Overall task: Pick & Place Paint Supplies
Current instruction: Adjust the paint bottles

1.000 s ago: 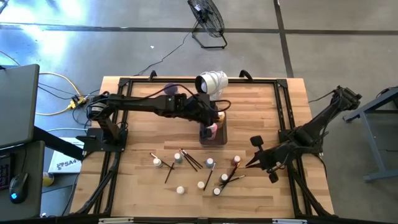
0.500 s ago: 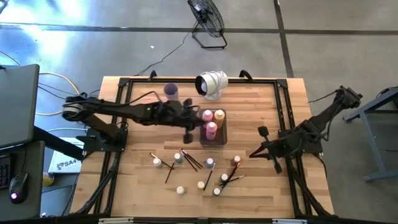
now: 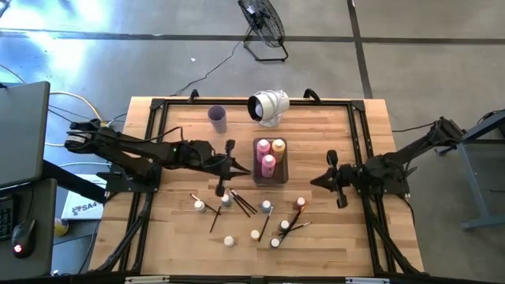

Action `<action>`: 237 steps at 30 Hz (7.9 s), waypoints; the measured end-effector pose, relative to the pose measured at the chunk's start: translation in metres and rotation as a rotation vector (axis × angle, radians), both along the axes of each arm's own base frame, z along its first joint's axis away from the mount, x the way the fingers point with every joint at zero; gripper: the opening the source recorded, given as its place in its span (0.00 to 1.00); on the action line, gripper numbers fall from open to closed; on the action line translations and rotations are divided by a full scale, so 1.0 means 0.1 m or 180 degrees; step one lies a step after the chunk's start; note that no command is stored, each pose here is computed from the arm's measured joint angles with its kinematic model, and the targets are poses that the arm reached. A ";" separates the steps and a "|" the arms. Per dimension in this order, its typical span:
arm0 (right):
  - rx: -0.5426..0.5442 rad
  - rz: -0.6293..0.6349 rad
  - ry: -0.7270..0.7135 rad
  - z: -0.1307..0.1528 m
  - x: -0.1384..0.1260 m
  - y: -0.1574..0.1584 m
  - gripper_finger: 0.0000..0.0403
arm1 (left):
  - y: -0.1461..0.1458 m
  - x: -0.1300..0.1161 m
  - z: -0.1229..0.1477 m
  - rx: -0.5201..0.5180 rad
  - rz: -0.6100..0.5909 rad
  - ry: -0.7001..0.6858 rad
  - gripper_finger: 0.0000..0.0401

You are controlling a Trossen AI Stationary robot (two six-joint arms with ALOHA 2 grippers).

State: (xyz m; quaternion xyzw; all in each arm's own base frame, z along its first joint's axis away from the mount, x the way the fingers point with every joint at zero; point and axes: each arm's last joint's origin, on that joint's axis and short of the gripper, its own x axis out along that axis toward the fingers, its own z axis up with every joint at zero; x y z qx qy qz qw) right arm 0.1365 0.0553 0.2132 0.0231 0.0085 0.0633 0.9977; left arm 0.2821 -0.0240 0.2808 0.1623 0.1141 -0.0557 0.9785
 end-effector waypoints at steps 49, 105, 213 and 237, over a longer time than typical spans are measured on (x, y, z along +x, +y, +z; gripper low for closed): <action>0.0436 -0.0925 0.1184 -0.55 1.10 -0.54 0.00 | 0.28 -0.16 -0.59 -0.0349 0.0952 0.0192 0.00; 0.0224 -0.1525 0.1318 -0.52 1.16 -0.86 0.00 | 0.28 -0.16 -0.61 -0.0410 0.0977 0.0242 0.00; -0.0115 -0.1168 0.0959 0.04 0.78 -0.56 0.00 | 0.92 0.55 -1.27 -0.1282 0.1631 0.0380 0.00; -0.0120 -0.1168 0.0989 0.03 0.78 -0.56 0.00 | 1.05 0.53 -1.26 -0.1346 0.1740 0.0329 0.00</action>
